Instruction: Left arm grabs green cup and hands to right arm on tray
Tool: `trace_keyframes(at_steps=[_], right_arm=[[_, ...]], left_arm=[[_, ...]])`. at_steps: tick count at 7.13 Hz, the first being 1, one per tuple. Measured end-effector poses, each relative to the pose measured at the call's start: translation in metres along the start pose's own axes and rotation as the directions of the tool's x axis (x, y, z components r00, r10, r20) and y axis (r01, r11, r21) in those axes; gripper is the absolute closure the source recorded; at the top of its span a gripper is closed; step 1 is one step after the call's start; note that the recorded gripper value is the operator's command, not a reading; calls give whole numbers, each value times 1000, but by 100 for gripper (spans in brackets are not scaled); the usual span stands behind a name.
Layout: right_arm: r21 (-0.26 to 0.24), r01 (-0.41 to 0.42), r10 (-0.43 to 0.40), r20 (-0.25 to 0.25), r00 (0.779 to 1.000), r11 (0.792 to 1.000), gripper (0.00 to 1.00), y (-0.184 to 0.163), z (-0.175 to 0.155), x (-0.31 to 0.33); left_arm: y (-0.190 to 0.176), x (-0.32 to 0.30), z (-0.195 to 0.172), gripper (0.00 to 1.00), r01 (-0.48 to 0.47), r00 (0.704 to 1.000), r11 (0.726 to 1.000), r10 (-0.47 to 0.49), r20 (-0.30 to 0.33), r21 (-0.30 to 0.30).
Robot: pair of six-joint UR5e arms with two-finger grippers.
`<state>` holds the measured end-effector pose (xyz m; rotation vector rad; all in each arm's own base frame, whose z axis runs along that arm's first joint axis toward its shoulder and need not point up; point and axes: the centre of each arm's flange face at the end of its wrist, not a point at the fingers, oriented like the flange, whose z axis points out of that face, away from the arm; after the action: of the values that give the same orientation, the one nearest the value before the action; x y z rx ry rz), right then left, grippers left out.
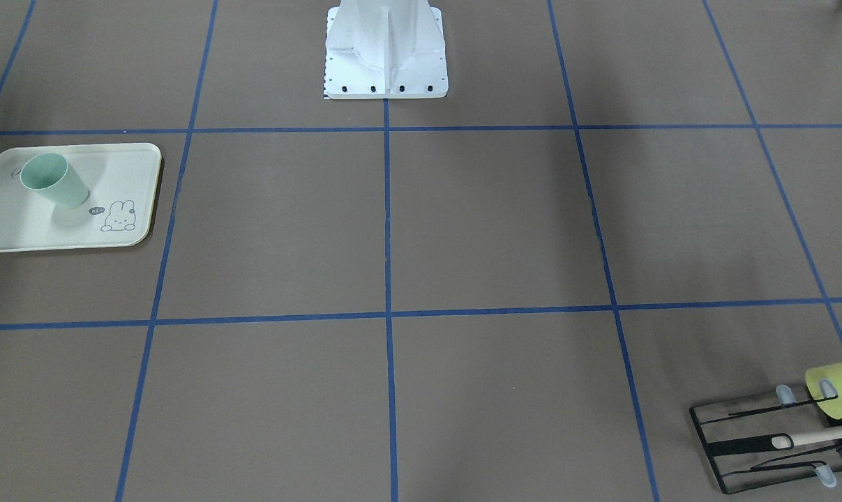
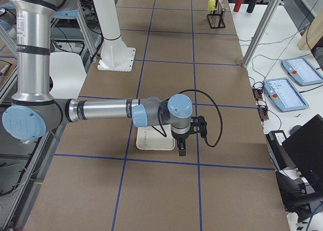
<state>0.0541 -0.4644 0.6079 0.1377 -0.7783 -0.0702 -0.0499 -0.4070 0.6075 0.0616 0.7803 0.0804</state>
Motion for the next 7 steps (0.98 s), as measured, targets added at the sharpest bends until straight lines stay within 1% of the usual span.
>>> trace_keyframes(at_steps=[7], right_arm=[[0,0,0,0,1000,1000,0,0,0,0]], left_arm=[[-3,1,-2,0,-4,1000,1000,4,3,4]])
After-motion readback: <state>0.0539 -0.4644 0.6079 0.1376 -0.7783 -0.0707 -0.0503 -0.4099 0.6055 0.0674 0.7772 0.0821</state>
